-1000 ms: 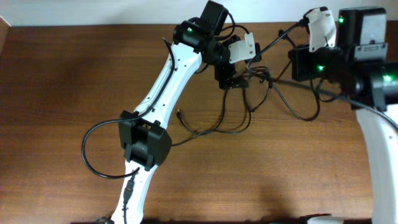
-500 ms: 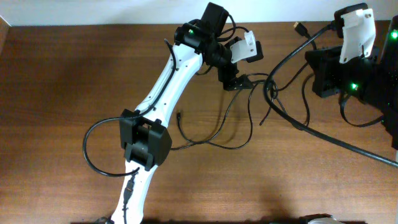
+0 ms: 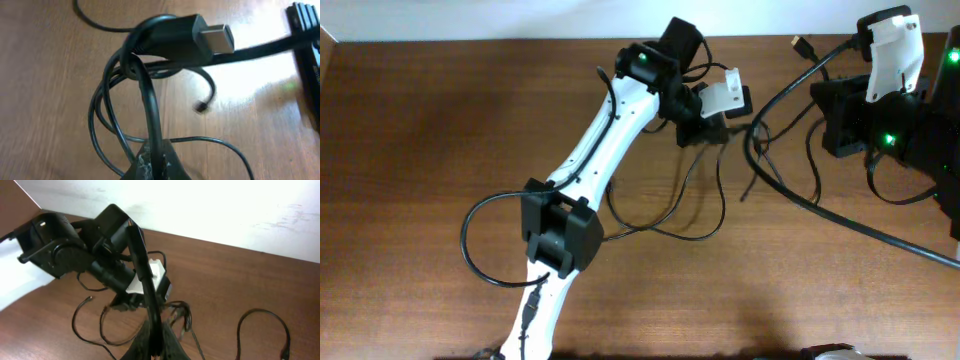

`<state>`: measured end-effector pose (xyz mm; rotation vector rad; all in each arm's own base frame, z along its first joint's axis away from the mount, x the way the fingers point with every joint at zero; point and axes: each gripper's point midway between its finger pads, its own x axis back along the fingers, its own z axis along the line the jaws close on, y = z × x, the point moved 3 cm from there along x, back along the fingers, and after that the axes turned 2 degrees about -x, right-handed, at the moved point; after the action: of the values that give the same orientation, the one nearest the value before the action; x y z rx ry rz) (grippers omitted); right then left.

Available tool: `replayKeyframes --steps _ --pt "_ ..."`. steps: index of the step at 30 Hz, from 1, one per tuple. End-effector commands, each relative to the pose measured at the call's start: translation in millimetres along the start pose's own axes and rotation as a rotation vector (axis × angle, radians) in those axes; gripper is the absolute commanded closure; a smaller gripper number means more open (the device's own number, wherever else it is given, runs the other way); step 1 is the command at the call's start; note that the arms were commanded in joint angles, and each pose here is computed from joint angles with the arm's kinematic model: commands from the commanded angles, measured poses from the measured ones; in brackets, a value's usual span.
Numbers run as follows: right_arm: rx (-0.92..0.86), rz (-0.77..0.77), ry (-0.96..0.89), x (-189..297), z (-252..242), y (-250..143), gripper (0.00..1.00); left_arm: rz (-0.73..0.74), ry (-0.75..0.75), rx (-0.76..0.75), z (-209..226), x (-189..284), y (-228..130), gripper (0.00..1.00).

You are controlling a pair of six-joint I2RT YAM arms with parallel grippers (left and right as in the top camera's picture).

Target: Untangle cables

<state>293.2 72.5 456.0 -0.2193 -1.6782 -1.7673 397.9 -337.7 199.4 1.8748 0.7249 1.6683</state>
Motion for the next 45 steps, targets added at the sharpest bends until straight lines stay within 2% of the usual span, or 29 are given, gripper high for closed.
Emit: replayKeyframes --steps 1,4,6,7,9,10,13,15,17,20,21,22,23,24,25,26,27,28,29,31,33,36,37,39,44,45 --pt "0.006 -0.027 0.021 5.9 5.4 5.5 0.96 -0.006 -0.018 -0.034 -8.2 -12.2 10.3 1.0" --pt "0.023 -0.025 0.017 5.7 4.8 5.2 0.96 -0.003 0.043 -0.017 2.6 6.4 10.1 1.0" --pt "0.031 -0.021 0.001 5.5 2.5 4.4 0.96 -0.043 0.214 0.036 24.1 73.5 18.9 1.0" --pt "0.047 -0.02 -0.083 6.1 -9.7 4.5 0.96 -0.045 0.388 0.134 43.1 135.0 8.1 1.0" --pt "0.014 -0.029 -0.164 10.6 -31.5 5.6 0.96 -0.044 0.555 0.31 54.3 216.4 -33.6 1.0" --pt "-0.086 -0.052 -0.258 19.2 -67.8 7.2 0.96 -0.047 0.629 0.472 53.3 268.6 -77.8 1.0" --pt "-0.362 -0.118 -0.308 44.5 -171.3 -3.6 0.96 -0.039 0.728 0.734 37.4 341.3 -159.5 1.0" --pt "-0.538 -0.12 -0.338 53.9 -243.4 -30.1 0.96 -0.048 0.775 0.796 25.2 366.8 -178.0 1.0" --pt "-0.723 -0.079 -0.501 55.3 -309.5 -64.7 0.96 -0.045 0.837 0.798 13.2 386.8 -178.6 1.0" --pt "-0.847 0.024 -0.469 22.1 -352.6 -103.3 0.96 -0.003 0.923 0.789 -3.4 405.3 -172.6 1.0" --pt "-0.833 0.054 -0.513 15.0 -362.2 -109.4 0.96 0.016 0.945 0.791 -6.2 408.9 -173.2 1.0" --pt "-0.864 0.102 -0.644 12.6 -383.2 -125.5 0.96 0.057 0.976 0.809 -8.8 413.1 -179.2 1.0" --pt "-0.928 0.122 -0.693 15.0 -397.9 -141.9 0.96 0.062 0.984 0.836 -11.6 415.0 -182.3 1.0" --pt "-1.096 0.097 -0.666 24.5 -415.8 -168.3 0.96 0.055 0.997 0.864 -14.6 420.3 -187.5 1.0" --pt "-1.205 0.006 -0.566 44.2 -429.2 -182.5 0.96 0.054 1.01 0.898 -21.2 428.7 -197.4 1.0" --pt "-1.308 -0.08 -0.578 78.2 -442.0 -199.9 0.96 0.04 1.025 0.924 -26.0 435.9 -202.4 1.0" --pt "-1.378 -0.187 -0.625 130.7 -455.1 -226.0 0.96 0.011 1.028 0.927 -30.5 441.6 -202.8 1.0" --pt "-1.414 -0.246 -0.642 162.2 -457.1 -243.9 0.96 -0.007 1.032 0.918 -33.7 444.7 -199.3 1.0" --pt "-1.434 -0.264 -0.639 170.5 -456.0 -249.1 0.96 -0.008 1.034 0.912 -33.6 444.8 -197.6 1.0" --pt "-1.362 -0.243 -0.515 135.8 -449.6 -219.7 0.96 -0.013 1.013 0.894 -31.0 438.0 -190.2 1.0" --pt "-1.118 0.021 -0.399 20.3 -409.4 -164.3 0.96 -0.02 0.963 0.844 -24.7 420.1 -170.4 1.0" --pt "-0.697 0.311 -0.403 -108.3 -322.9 -112.7 0.96 -0.015 0.915 0.784 -18.4 399.1 -147.4 1.0" --pt "-0.596 0.368 -0.462 -121.9 -310.8 -110.0 0.96 -0.014 0.908 0.78 -18.3 396.5 -145.2 1.0" --pt "-0.518 0.427 -0.453 -136.5 -289.1 -108.6 0.96 -0.012 0.901 0.785 -19.6 395.3 -145.5 1.0" --pt "-0.455 0.443 -0.417 -148.1 -274.6 -105.0 0.96 -0.008 0.887 0.788 -20.8 391.4 -143.8 1.0" --pt "-0.315 0.47 -0.378 -153.3 -261.8 -100.5 0.96 -0.007 0.88 0.78 -20.3 388.6 -140.8 1.0"
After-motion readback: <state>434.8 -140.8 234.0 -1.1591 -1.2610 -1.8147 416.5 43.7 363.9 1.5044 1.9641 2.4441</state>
